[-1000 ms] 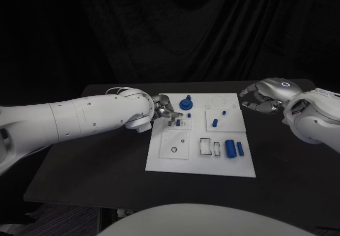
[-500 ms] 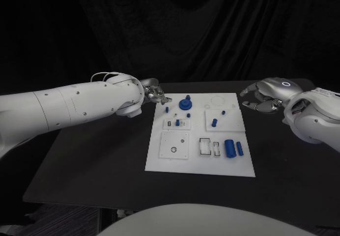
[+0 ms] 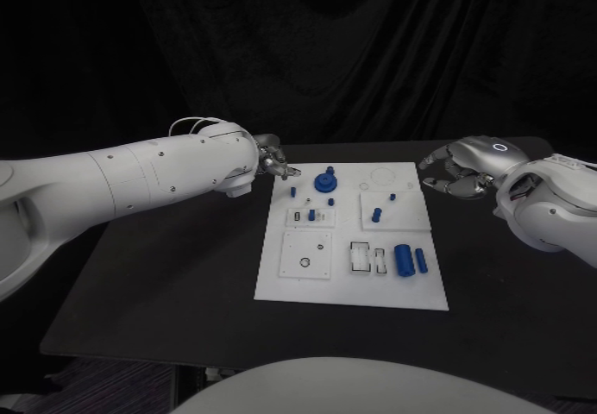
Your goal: Assemble the parts on the task board
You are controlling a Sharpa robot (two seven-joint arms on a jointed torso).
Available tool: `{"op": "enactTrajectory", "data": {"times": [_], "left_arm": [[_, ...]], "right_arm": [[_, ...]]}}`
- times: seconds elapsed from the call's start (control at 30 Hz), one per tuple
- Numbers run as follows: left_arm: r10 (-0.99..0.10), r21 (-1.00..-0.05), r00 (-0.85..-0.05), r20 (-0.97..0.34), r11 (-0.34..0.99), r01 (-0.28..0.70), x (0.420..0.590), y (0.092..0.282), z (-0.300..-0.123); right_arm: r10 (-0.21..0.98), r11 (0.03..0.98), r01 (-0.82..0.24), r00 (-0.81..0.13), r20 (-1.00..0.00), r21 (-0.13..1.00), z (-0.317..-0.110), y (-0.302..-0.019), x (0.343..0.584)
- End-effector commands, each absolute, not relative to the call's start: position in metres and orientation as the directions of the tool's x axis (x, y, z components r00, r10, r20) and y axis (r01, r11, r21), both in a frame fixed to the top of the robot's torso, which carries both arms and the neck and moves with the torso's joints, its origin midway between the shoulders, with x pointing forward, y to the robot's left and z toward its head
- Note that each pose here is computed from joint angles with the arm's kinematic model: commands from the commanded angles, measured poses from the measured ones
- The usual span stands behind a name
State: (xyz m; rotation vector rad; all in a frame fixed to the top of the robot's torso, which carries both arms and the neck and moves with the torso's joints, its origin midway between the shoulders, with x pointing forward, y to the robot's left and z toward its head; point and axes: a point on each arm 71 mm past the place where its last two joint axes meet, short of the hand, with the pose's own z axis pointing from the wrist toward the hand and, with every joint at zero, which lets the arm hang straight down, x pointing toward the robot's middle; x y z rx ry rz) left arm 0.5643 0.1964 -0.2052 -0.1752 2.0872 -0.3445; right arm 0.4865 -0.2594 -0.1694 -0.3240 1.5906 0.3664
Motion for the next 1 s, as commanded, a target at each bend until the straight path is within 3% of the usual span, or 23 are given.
{"op": "enactTrajectory", "data": {"times": [0.03,1.0], "left_arm": [[-0.228,-0.291,-0.558,-0.798,0.956,0.024,0.565,0.194,-0.211],[-0.195,-0.253,-0.621,-0.76,0.967,0.007,0.569,0.192,-0.231]], "right_arm": [[0.025,0.907,-0.419,-0.042,-0.999,0.04,-0.169,-0.259,0.486],[0.025,0.904,-0.425,-0.045,-0.999,0.041,-0.169,-0.255,0.487]]}}
